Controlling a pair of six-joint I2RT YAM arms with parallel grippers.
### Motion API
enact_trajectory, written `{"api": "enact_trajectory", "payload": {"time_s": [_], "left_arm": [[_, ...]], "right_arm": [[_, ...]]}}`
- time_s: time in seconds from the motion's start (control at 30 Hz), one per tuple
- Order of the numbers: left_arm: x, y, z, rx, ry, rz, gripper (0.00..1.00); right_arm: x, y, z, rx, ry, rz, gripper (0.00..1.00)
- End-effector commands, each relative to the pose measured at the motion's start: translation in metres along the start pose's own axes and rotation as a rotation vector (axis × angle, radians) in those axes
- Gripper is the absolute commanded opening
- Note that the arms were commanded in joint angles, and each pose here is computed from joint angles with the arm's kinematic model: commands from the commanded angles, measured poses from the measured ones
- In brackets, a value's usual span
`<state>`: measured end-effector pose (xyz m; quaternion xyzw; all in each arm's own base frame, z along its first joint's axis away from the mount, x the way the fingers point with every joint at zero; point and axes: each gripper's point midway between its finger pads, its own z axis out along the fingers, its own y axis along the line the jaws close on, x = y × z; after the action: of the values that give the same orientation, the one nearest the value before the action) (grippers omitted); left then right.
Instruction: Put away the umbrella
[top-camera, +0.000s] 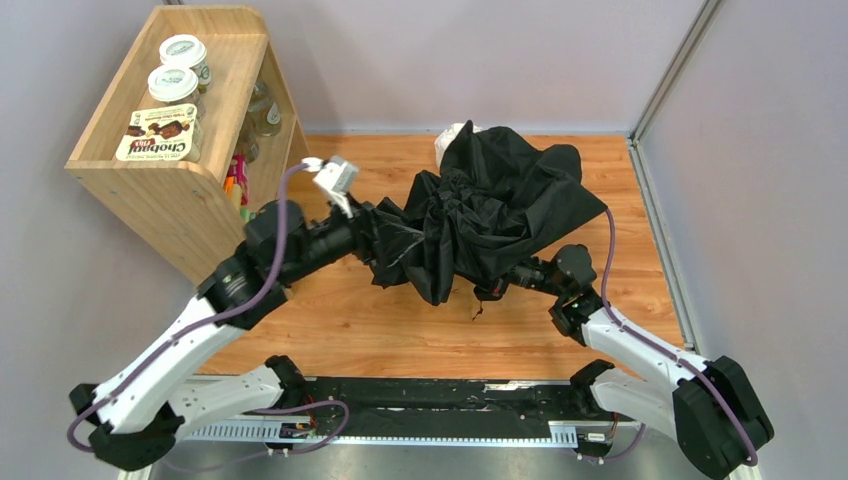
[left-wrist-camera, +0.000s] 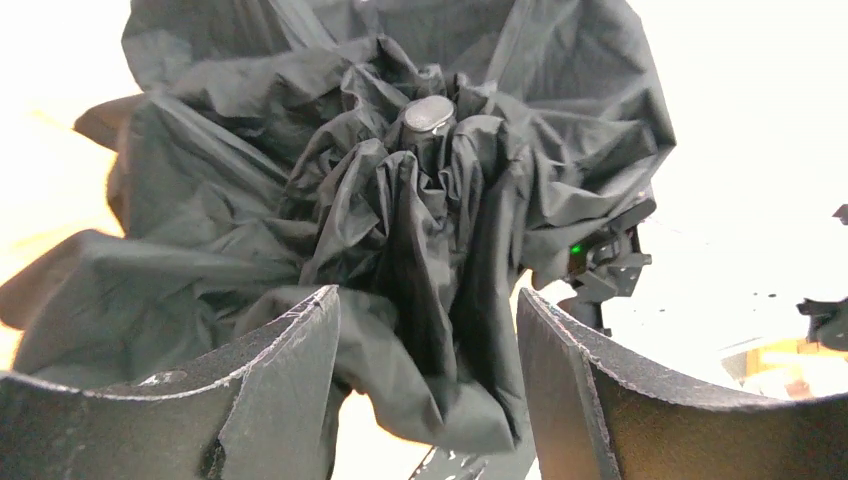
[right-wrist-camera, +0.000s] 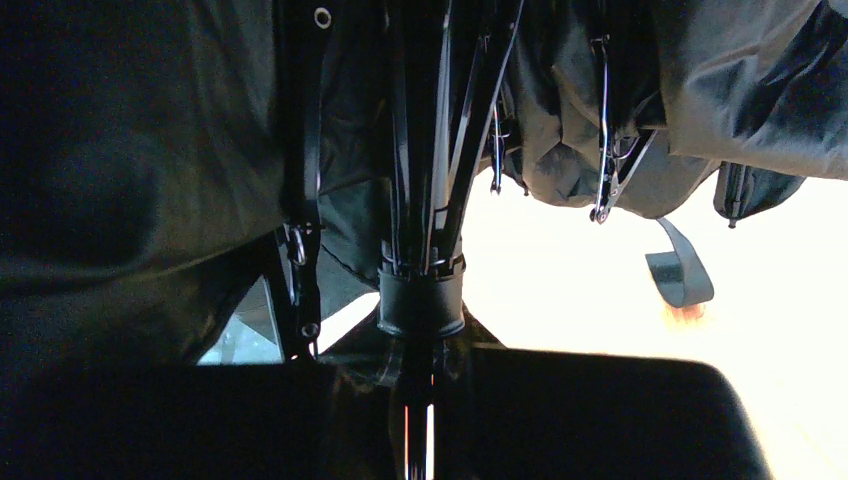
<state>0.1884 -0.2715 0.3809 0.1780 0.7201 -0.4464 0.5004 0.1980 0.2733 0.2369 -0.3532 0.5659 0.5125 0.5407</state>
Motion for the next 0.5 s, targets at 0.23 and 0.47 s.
{"api": "enact_trajectory", "payload": {"time_s": [0.23, 0.47], "left_arm": [[-0.003, 0.035, -0.037, -0.213, -0.092, -0.093, 0.73], [0.002, 0.043, 0.002, -0.148, -0.115, -0.189, 0.73]], "right_arm": [[-0.05, 0.008, 0.009, -0.043, -0.128, -0.089, 0.0], [-0.054, 0.011, 0.01, -0.054, -0.128, -0.09, 0.0]]}}
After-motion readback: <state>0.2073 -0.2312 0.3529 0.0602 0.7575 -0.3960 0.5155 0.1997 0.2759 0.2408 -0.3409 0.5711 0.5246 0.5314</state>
